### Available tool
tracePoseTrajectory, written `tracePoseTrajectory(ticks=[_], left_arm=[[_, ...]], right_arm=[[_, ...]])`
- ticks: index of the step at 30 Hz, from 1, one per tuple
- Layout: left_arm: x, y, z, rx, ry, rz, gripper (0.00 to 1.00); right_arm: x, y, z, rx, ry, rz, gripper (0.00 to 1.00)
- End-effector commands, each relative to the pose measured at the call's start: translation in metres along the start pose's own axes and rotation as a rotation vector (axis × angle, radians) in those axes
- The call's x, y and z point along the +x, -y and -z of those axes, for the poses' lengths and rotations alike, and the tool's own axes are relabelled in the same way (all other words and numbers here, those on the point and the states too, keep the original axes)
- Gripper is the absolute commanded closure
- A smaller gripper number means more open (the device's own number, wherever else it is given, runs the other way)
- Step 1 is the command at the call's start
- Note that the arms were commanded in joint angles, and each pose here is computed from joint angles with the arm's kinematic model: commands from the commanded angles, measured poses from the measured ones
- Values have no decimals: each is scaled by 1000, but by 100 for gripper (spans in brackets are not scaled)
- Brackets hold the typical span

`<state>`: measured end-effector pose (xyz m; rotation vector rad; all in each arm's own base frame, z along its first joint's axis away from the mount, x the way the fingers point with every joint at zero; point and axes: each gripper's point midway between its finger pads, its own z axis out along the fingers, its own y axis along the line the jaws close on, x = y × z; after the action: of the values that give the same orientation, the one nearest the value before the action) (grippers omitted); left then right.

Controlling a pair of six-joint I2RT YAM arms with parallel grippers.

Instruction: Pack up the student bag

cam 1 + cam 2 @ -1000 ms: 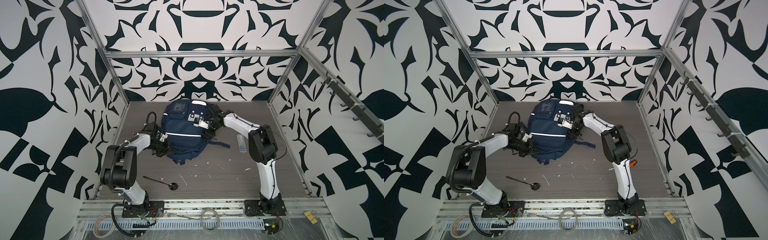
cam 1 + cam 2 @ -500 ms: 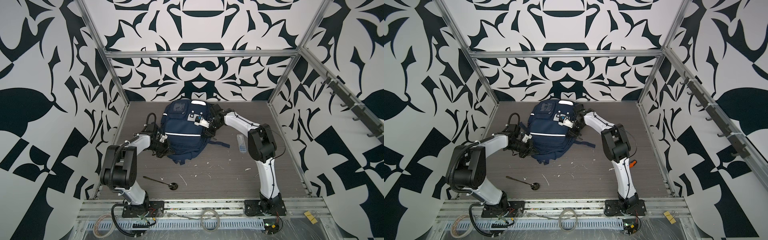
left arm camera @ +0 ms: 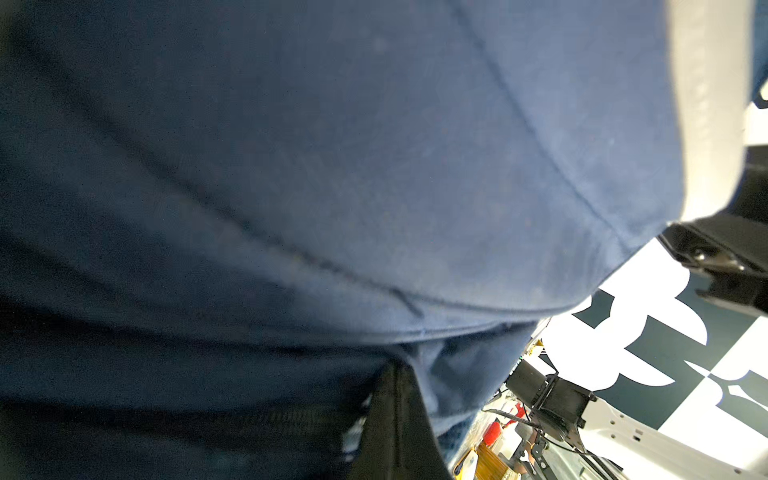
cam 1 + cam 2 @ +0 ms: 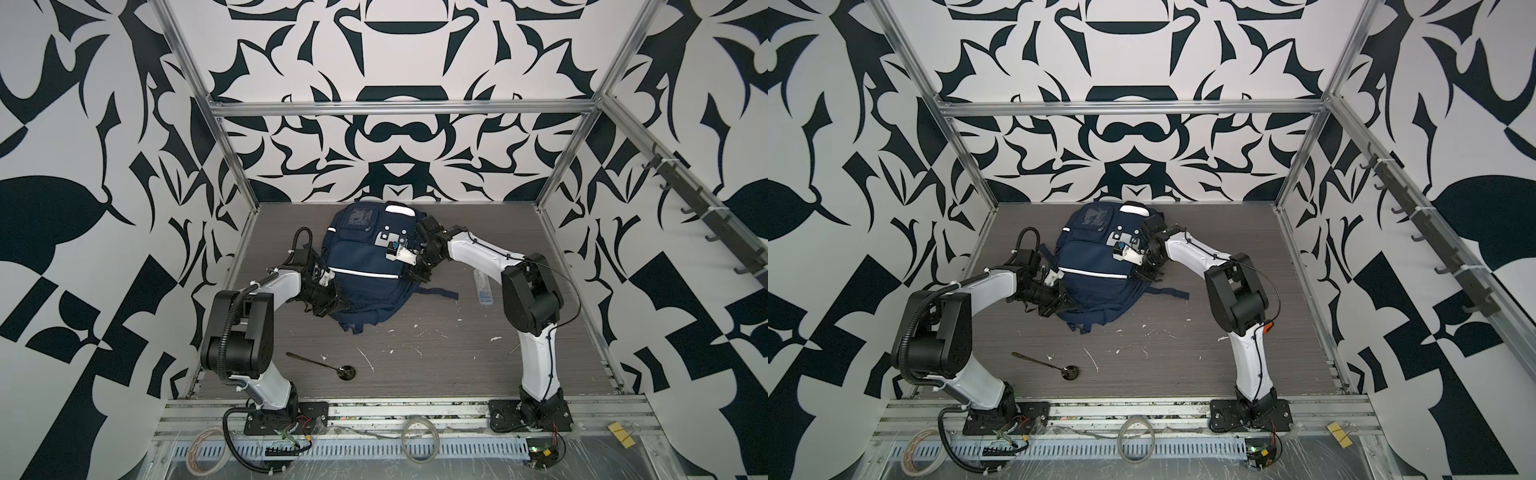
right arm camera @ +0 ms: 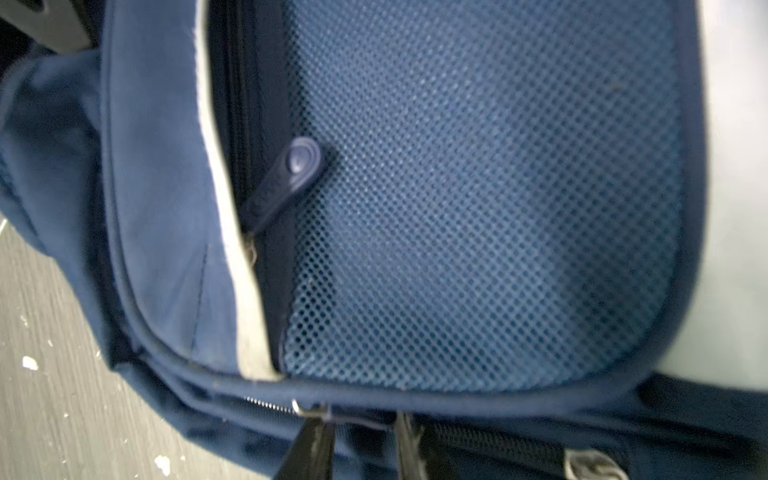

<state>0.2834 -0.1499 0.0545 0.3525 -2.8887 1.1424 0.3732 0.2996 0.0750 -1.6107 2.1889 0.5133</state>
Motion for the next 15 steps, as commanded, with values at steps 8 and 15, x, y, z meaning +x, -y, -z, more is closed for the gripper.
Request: tracePoseTrajectory(ticks=[8, 15], left_arm=[[9, -2, -1, 1, -27, 10, 100], [12, -1, 3, -8, -29, 10, 100]], right_arm=[[-2, -17, 1, 12, -35, 72, 67], [-20, 2, 0, 130, 48, 107, 55]])
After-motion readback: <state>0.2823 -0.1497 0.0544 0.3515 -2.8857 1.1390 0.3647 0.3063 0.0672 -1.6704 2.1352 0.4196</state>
